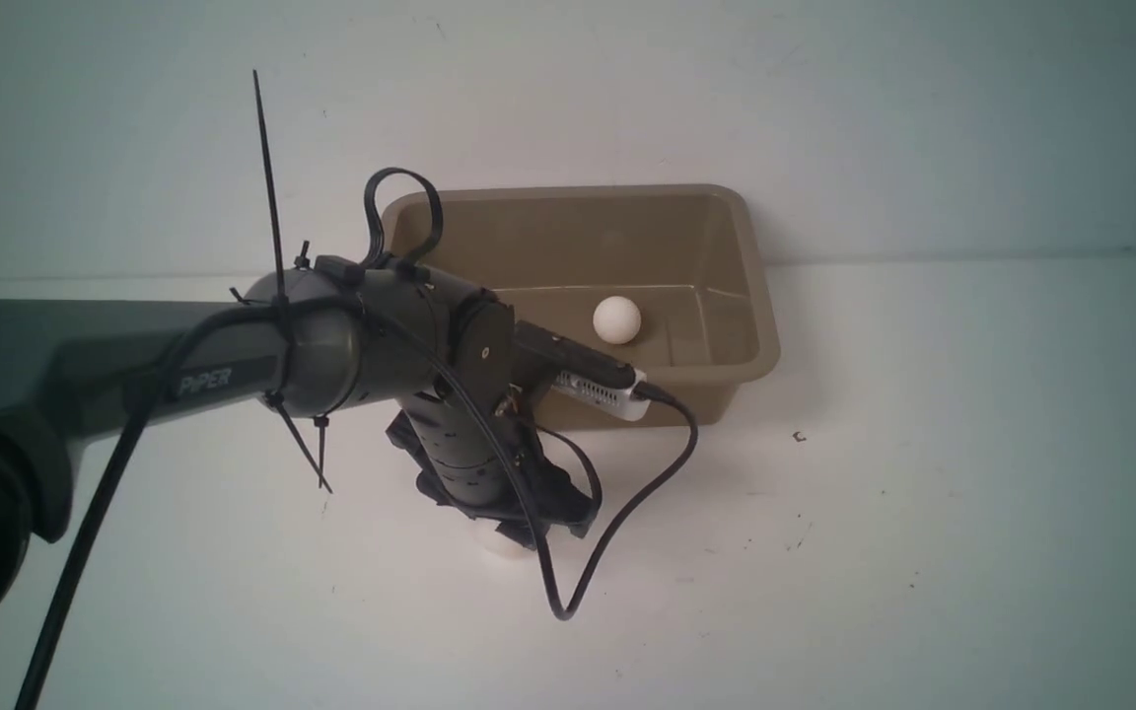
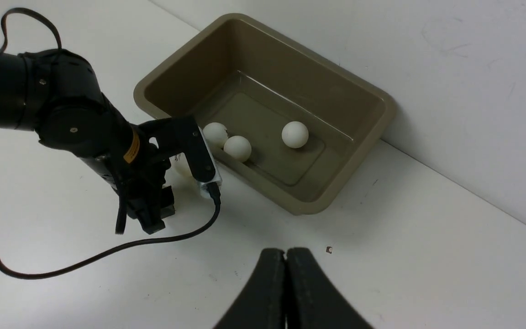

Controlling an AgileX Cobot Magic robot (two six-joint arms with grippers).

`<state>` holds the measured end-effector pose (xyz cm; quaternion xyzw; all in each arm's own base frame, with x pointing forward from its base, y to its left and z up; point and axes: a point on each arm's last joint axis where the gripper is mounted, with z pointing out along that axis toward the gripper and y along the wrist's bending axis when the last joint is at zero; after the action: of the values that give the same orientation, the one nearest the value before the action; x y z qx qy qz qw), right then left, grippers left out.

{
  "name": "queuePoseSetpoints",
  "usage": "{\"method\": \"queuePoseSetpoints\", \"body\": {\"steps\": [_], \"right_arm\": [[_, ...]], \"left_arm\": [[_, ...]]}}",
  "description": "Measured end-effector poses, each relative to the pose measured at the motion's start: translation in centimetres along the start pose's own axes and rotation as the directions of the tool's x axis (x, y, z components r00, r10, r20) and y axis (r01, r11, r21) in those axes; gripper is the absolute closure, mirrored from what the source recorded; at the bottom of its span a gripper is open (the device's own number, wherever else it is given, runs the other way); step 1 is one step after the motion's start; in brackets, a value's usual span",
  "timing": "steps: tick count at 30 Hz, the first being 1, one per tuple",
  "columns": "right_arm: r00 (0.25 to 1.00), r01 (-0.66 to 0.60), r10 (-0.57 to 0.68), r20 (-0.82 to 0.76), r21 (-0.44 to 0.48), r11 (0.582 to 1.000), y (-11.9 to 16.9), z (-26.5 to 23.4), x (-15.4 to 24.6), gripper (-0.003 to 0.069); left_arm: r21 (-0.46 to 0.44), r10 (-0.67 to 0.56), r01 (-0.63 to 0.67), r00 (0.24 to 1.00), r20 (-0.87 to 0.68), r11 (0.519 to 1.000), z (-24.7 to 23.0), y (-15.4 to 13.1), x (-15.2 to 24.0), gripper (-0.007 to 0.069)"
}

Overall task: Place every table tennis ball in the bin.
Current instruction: Use the left arm to clamp the table tennis ball closest to it

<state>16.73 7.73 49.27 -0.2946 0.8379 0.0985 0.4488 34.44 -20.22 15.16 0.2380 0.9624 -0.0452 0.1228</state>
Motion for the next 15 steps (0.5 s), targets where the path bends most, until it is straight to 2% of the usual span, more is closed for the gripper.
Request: {"method": "queuePoseSetpoints", "body": {"steps": [5,7,11,14,15], "right_arm": [[1.000,0.000,0.000,0.000,0.000,1.000,0.0,0.0,0.0,0.0676],[1.000,0.000,0.000,0.000,0.000,1.000,0.0,0.0,0.0,0.0676],[1.000,0.000,0.000,0.000,0.000,1.000,0.0,0.0,0.0,0.0676],[1.000,0.000,0.000,0.000,0.000,1.000,0.0,0.0,0.0,0.0676],[1.000,0.001,-0.001,0.000,0.000,1.000,0.0,0.0,0.0,0.0676]], "left_arm": [[-0.001,0.017,-0.017,0.995,-0.100,1.000,-1.1,0.0,0.9,0.0273],[-0.001,0.028,-0.028,0.996,-0.086,1.000,-2.9,-0.1,0.8,0.0273],[0.001,0.032,-0.032,0.995,0.091,0.999,-8.8,-0.2,-1.2,0.0273],[-0.009,0.042,-0.041,0.976,0.216,0.999,-12.0,-0.3,-2.6,0.0273],[-0.031,0.051,-0.044,0.952,0.301,0.999,-13.8,-0.1,-3.7,0.0273]]}}
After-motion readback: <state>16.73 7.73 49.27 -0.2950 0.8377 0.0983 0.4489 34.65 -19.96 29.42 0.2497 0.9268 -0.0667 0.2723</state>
